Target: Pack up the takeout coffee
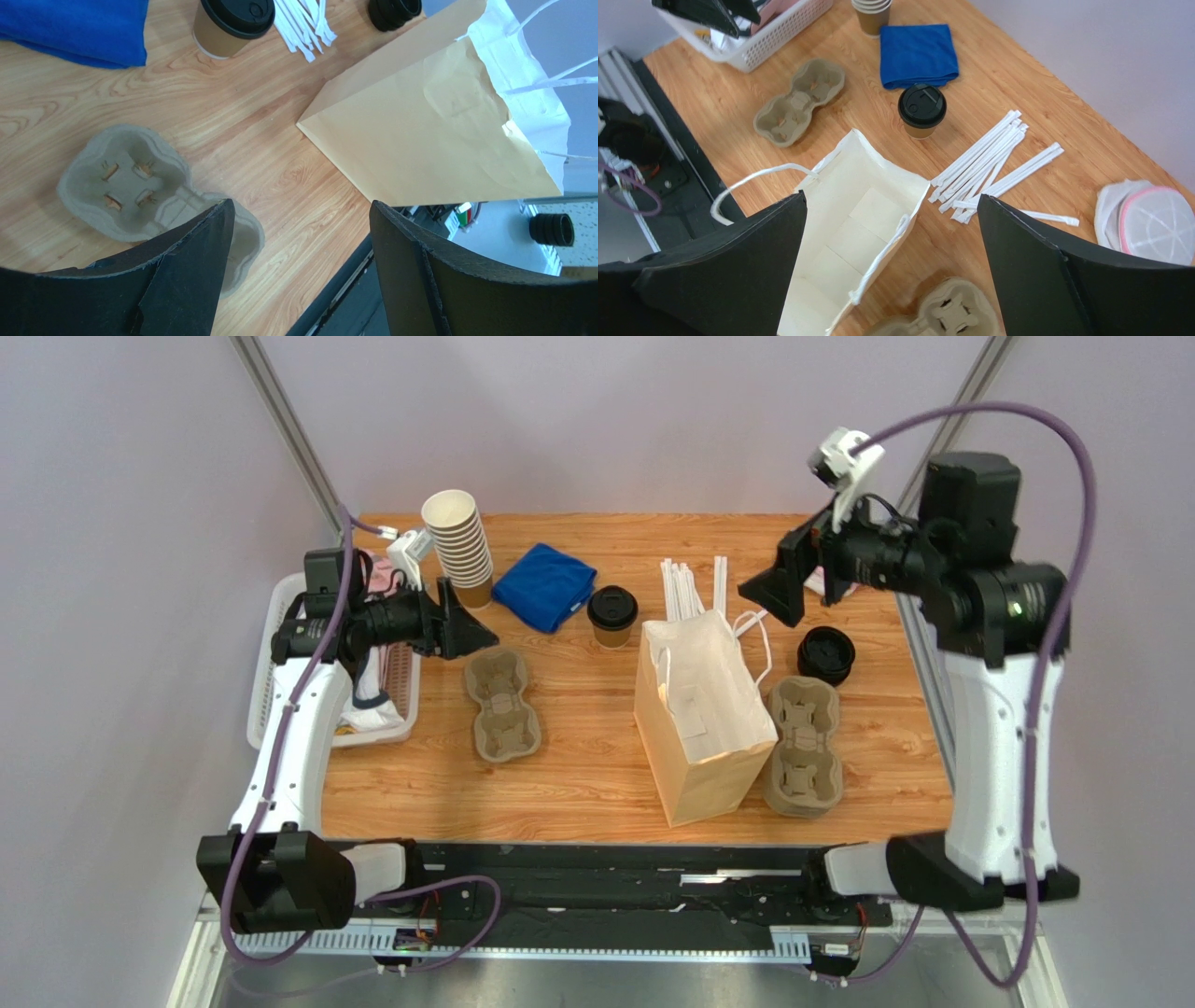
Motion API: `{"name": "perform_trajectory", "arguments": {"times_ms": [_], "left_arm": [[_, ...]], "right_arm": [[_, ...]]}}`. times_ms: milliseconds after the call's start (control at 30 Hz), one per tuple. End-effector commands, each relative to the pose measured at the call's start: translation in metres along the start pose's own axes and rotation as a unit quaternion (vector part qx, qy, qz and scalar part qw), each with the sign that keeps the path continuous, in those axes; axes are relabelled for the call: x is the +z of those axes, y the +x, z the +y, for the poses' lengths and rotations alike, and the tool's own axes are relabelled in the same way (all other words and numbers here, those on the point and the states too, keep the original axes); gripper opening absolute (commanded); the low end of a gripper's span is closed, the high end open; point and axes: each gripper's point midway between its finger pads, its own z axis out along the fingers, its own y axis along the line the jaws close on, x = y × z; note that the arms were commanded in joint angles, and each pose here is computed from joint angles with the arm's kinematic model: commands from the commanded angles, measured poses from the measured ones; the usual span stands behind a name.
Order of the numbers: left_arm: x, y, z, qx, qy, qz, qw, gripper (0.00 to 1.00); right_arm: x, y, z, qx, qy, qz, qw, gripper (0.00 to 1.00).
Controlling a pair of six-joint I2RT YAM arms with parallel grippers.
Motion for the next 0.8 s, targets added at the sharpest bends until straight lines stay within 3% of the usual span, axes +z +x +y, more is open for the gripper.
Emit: {"name": "perform_trajectory", "arguments": {"times_ms": [0,167,367,500,600,767], "left_arm": [[-0.002,0.000,-0.009,0.020,0.026,0.013,0.999,0.79],[0.000,0.009,-0.008,0.005,0.036,0.027,0.999,0.79],[0.003,0.016,-0.003,0.001,0.036,0.041,0.999,0.79],[0.006,0.021,0.005,-0.008,0.028,0.063,0.998,0.79],[0.004,0.025,0.009,-0.002,0.023,0.078,0.997,0.81],[0.004,0.031,0.014,0.003,0.019,0.096,0.995,0.97]], "right_arm": [[0.032,0.005,-0.002,-0.068,-0.098,0.026,0.993,0.98],[0.067,0.025,-0.018,-0.115,-0.130,0.075,0.982,0.95],[0.094,0.058,-0.005,-0.206,-0.159,0.138,0.956,0.88],[0.115,0.078,-0.011,-0.195,-0.156,0.171,0.953,0.74],[0.120,0.086,-0.017,-0.198,-0.155,0.185,0.950,0.70],[0.130,0.109,-0.018,-0.203,-0.181,0.215,0.938,0.65]]}}
